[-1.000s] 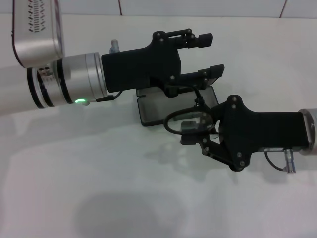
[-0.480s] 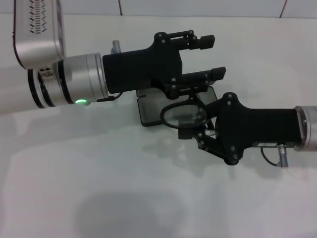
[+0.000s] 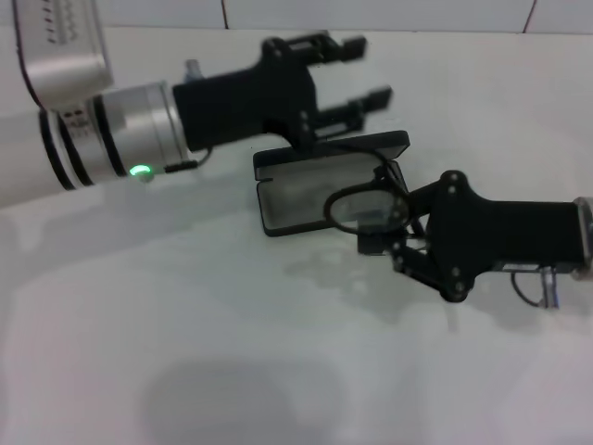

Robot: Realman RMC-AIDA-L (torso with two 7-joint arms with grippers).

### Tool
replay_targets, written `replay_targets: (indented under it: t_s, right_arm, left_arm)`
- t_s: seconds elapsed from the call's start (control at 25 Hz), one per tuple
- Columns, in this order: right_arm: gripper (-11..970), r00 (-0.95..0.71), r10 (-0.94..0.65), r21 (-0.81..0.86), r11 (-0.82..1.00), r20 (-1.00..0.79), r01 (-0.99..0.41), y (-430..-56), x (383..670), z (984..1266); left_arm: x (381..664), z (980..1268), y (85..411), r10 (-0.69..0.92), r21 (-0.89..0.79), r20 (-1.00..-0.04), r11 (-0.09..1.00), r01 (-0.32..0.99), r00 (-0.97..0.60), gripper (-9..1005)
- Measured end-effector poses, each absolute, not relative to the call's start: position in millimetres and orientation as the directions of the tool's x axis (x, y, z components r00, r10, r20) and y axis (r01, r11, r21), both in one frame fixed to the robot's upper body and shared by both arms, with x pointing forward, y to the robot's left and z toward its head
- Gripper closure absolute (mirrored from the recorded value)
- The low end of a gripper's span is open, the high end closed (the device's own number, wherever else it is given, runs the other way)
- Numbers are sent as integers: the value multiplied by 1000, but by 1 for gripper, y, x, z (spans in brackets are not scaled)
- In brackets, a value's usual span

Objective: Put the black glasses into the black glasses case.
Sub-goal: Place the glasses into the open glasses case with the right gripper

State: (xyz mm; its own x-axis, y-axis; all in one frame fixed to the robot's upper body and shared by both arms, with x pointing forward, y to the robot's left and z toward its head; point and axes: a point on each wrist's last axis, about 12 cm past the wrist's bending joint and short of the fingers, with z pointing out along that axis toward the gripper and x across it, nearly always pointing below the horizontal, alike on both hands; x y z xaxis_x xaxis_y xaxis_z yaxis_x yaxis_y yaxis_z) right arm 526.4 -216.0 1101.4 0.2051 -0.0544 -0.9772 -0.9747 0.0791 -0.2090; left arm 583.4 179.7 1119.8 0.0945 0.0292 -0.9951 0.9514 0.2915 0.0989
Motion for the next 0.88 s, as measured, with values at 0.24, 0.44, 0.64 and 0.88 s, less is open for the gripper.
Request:
replay_targets:
  t_s: [0.24,0.44,0.64,0.88]
  right_arm:
    - [783,222,-291,-269,133,-931,-954,-217,539,1109]
    - [780,269,-495,-380,138,-826,-915,-200,542,1122]
    - [777,268,-626,-429,119,-732,-895,-182,548,1130]
    - [773,310,-682,-503,99,-663,-858,-167,558,1133]
  left_arm:
    - [595,1119,206,-53,20,-997,495,869,53,361]
    - [599,1118,225,-138,-51,-989,617,785,44,363]
    - [598,1116,230,-152,-74,-988,635,769,31,362]
    - [600,1115,230,-147,-75,-989,646,760,26,361]
